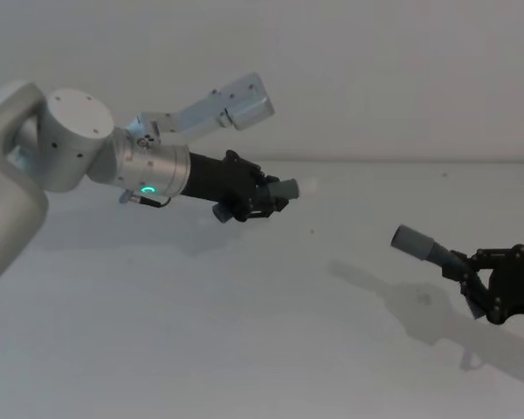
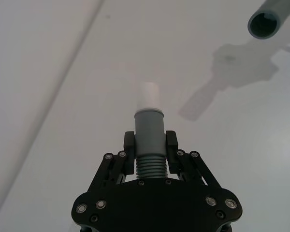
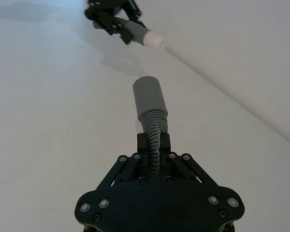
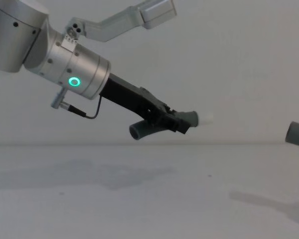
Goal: Use both hands to pick up one end of the pipe from the table, align the ends, and insert them.
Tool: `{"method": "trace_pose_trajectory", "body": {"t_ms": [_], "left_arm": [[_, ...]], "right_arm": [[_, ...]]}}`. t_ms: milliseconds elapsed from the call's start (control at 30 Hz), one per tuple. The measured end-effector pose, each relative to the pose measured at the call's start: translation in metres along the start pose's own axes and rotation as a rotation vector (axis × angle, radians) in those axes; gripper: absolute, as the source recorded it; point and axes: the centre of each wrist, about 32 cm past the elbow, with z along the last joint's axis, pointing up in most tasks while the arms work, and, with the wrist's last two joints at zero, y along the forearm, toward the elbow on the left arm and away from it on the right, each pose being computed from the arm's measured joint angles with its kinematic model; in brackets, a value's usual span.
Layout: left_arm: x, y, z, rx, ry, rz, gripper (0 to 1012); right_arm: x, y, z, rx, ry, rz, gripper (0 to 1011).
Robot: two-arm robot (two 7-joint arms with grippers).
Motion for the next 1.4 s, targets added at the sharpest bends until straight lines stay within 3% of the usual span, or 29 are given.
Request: {"method": "trace_pose_trajectory", "body": {"t_ms": [233,467,900,1133,1400], "left_arm": [[0.0067,0.0144,-0.0011,0.033,-0.002,-0.092,355],[0.0091,0.0219,0.0009,0.051,-0.003,-0.155,355],[0.0108,0.0231,0.0123,0.054,-0.030,-0.248,355],[0.0094,0.0210,0.0184,0.052,-0.045,-0.298,355],[0.0074,0.0202,0.0202,0.051,-0.049,-0.328,355]], "right_arm": [[0.002,-0.006,0.000,0.035,-0.086,0.087,116],[0.001,-0.009,0.003,0.044,-0.167,0.150,116],[-0.008,-0.007,0.011,-0.004,-0.253,0.184,116],[-0.013,-0.004,0.013,-0.031,-0.267,0.169,115],[-0.018,-0.001,0.016,-0.052,-0.273,0.160,115]]}}
